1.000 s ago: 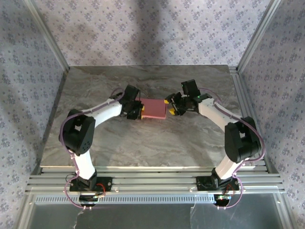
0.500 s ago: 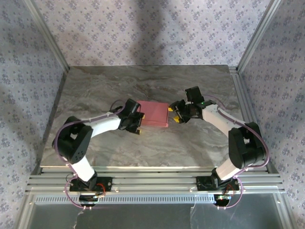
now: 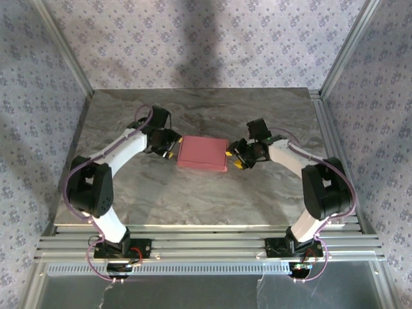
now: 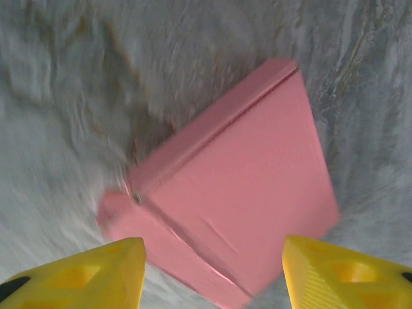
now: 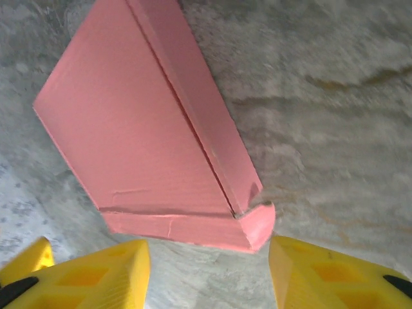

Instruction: Fold the paper box

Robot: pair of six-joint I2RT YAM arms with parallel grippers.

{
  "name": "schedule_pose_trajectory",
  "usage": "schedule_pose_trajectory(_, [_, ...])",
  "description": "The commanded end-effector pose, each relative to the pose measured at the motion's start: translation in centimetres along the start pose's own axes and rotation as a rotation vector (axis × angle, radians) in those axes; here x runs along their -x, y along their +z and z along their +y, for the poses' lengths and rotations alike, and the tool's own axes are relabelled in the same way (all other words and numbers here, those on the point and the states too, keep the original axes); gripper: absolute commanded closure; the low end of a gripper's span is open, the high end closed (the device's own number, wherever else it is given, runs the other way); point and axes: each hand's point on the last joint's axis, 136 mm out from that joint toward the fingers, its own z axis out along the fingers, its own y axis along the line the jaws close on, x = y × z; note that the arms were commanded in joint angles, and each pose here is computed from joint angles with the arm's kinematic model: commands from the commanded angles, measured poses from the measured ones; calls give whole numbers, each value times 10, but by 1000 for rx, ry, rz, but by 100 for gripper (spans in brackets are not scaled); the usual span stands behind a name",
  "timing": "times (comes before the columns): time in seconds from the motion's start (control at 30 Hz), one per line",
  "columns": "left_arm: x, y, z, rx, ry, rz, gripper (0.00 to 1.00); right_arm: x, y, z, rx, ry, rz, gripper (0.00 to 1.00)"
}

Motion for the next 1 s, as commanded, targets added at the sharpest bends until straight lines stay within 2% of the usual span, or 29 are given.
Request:
schedule_pose_trajectory(0.0, [-7,14,17,89,383,84,42,-10,5,-10,-84,-162,61,46])
schedule_pose_trajectory(0.1, [-18,31,19,20,429,135,43,-20,15,-14,-98,-188,82,48])
schedule_pose_trajectory(0.17, [-23,38,21,-23,436,145,43,-25,24,-16,-103,-187,99,52])
schedule_pose_trajectory(0.43, [-34,57,38,-33,436,177,45,-32,38,-11,-114,-218,106,57])
schedule_pose_trajectory(0.53, [-34,59,43,-24,439,170,45,-35,44,-13,-133,-230,116,58])
schedule_pose_trajectory(0.9, [-33,57,37,-53,413,155,51,-27,43,-13,-170,-298,94,75])
schedule_pose_trajectory(0.97, [-34,54,35,-57,409,160,51,-27,45,-15,-178,-304,95,75])
